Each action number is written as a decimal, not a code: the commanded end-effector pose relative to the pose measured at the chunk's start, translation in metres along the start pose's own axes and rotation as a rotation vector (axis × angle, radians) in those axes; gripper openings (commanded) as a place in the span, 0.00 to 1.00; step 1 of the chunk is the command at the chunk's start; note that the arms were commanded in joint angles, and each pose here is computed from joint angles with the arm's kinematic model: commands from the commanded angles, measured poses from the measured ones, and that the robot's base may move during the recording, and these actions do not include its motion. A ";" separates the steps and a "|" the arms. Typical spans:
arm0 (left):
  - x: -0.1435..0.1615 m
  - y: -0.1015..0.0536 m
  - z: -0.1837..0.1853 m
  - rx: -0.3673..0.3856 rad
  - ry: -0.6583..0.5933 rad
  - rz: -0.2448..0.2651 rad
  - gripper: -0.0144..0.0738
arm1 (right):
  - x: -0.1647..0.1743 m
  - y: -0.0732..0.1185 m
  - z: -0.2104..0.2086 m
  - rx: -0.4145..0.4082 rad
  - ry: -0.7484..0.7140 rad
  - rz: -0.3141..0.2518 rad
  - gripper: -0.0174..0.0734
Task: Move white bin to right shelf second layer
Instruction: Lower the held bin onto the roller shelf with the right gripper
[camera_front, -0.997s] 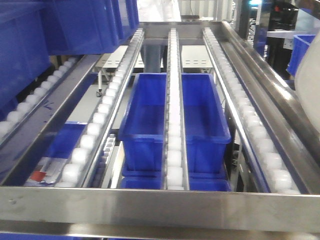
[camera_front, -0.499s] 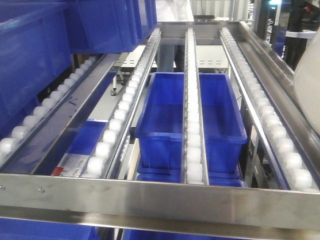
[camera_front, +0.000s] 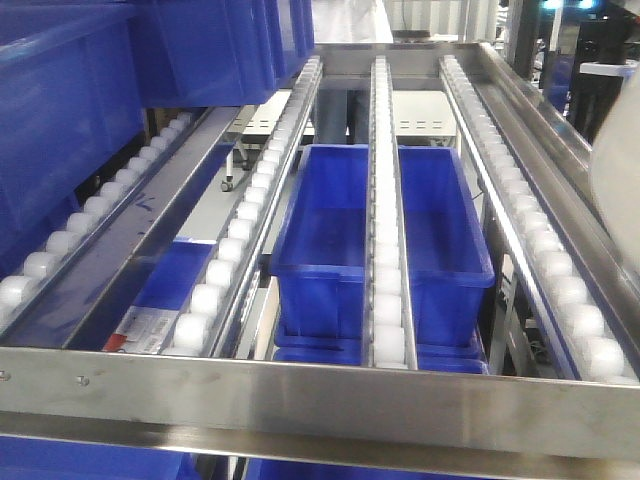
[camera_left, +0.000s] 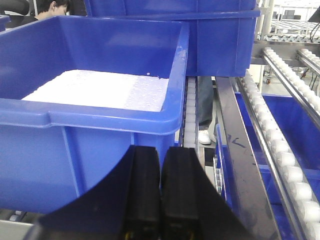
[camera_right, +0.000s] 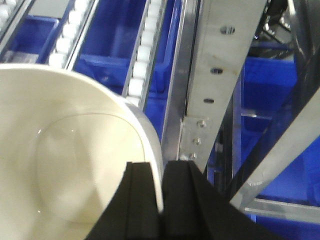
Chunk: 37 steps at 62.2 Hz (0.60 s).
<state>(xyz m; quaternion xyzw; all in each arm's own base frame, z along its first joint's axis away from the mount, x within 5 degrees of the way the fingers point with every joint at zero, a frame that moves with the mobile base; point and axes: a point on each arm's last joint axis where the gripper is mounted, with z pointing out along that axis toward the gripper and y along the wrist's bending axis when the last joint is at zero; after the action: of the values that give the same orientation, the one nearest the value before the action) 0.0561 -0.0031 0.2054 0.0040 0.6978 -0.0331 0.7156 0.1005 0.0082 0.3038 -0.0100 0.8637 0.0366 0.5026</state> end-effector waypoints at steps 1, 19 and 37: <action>0.001 0.000 0.000 0.001 -0.071 -0.011 0.26 | -0.011 0.001 -0.002 -0.013 -0.081 0.005 0.25; 0.001 0.000 0.000 0.001 -0.071 -0.011 0.26 | -0.020 0.005 0.044 0.070 0.077 0.172 0.25; 0.001 0.000 0.000 0.001 -0.071 -0.011 0.26 | -0.052 0.086 0.102 -0.010 0.187 0.186 0.25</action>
<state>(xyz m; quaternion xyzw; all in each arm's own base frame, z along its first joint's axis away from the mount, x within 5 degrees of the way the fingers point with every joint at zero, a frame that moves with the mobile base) 0.0561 -0.0031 0.2054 0.0040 0.6978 -0.0331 0.7156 0.1909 0.0767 0.2911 0.0656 0.9177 0.0662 0.3862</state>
